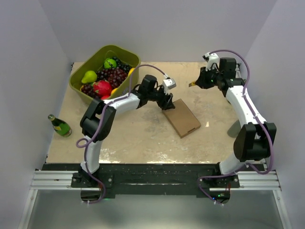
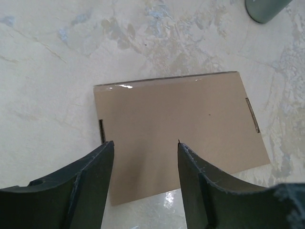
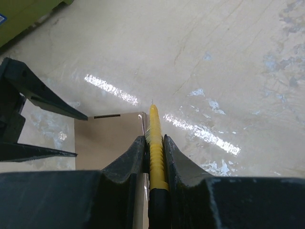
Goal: Unpack the express box
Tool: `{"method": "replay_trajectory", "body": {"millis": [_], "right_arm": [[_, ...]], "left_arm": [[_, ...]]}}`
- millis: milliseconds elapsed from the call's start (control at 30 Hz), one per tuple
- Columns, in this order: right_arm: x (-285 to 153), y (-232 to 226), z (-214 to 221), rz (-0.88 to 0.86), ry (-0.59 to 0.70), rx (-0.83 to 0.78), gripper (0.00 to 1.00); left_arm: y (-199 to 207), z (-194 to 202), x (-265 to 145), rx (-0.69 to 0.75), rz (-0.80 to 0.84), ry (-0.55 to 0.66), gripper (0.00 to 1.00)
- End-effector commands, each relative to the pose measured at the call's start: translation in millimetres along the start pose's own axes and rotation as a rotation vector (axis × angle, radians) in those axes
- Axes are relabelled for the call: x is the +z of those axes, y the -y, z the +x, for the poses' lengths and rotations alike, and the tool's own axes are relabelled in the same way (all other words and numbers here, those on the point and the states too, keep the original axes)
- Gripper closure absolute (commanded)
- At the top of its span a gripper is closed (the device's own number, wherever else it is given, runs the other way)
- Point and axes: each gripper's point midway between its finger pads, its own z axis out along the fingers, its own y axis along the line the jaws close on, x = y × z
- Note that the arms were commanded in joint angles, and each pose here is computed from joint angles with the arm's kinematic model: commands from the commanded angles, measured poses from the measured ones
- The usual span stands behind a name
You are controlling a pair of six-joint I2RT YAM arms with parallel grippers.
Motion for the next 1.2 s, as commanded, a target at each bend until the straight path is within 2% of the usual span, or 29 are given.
{"method": "replay_trajectory", "body": {"millis": [0,100,233,333,400,467,567,733,1167], "right_arm": [[20,8,-10,0.017,0.01,0.058,1.0],[31,12,-3,0.027,-0.014,0.043,1.0],[40,9,5,0.001,-0.046,0.043,1.0],[47,3,13,-0.022,-0.055,-0.002,1.0],[51,-5,16,-0.034,-0.053,-0.04,1.0],[52,-14,11,-0.038,-0.034,-0.07,1.0],[55,-21,17,-0.024,-0.025,-0.103,1.0],[50,-12,17,0.097,0.002,-0.118,1.0],[52,-17,30,0.113,-0.058,-0.139,1.0]], "left_arm": [[24,4,9,-0.061,0.121,0.022,0.39],[35,17,14,-0.081,0.204,0.003,0.41],[34,18,28,-0.065,0.207,-0.006,0.41],[24,31,37,-0.074,0.15,-0.041,0.41],[19,39,40,-0.085,0.119,-0.062,0.35],[23,42,40,-0.093,0.136,-0.069,0.36],[21,45,43,-0.097,0.13,-0.075,0.37],[19,47,44,-0.094,0.128,-0.084,0.38],[19,52,45,-0.106,0.127,-0.092,0.38]]}}
